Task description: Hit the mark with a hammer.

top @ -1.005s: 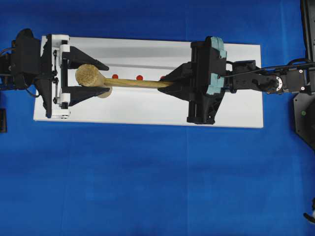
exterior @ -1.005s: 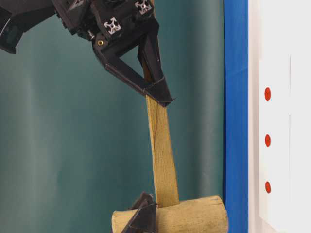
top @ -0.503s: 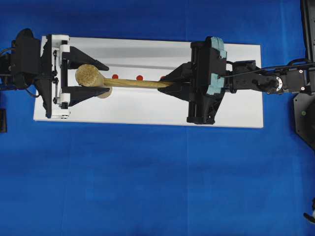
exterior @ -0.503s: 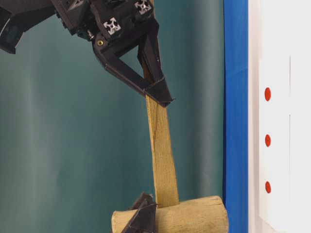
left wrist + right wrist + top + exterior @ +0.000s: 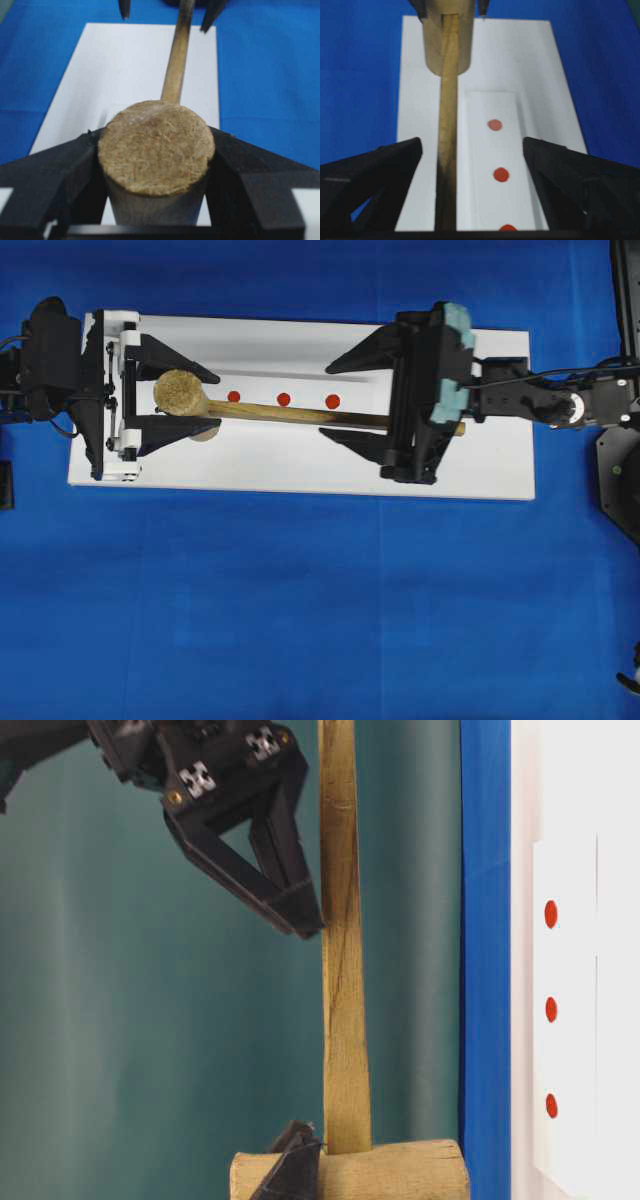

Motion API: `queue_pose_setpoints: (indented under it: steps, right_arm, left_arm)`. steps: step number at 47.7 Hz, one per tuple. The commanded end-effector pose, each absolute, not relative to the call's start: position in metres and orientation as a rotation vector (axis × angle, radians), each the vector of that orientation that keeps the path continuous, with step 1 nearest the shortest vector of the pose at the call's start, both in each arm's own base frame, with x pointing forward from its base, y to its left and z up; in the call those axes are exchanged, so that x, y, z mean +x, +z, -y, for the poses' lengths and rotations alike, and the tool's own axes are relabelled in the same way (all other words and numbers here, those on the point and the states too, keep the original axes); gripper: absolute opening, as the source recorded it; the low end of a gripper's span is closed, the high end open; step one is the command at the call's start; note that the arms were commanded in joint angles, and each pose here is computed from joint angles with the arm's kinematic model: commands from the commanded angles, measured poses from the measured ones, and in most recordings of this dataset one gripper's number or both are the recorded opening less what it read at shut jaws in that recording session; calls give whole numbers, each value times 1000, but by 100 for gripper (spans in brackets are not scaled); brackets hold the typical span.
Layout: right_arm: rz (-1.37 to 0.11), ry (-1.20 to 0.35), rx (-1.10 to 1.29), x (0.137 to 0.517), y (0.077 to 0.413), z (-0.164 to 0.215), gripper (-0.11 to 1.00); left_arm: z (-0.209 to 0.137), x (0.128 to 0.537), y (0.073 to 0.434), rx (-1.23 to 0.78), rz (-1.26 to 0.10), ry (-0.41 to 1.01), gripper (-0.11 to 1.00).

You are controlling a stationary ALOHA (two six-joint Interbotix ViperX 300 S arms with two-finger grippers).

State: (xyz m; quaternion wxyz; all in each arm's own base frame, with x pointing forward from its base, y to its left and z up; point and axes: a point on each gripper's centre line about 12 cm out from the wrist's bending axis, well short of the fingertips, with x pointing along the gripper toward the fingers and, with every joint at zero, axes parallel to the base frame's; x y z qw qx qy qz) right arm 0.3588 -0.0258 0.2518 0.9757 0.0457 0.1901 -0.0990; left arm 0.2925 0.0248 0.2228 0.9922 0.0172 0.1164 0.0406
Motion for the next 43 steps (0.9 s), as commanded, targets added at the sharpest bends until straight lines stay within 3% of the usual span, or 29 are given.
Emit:
queue_pose_setpoints:
  steps: [1, 13, 32, 43]
  right_arm:
    - [-339, -203, 94, 353, 267, 26, 90]
    - [-331, -202, 87, 349, 269, 26, 90]
    - [-334, -193, 48, 349, 270, 26, 90]
    - [-343, -185, 33, 352, 267, 25, 90]
  left_arm:
    - [-25, 293, 233, 29, -195, 84, 45]
    - [-25, 292, 241, -106, -164, 98, 45]
    - [-24, 291, 239, -844, -204, 186, 45]
    - [-23, 290, 236, -1136, -209, 233, 45]
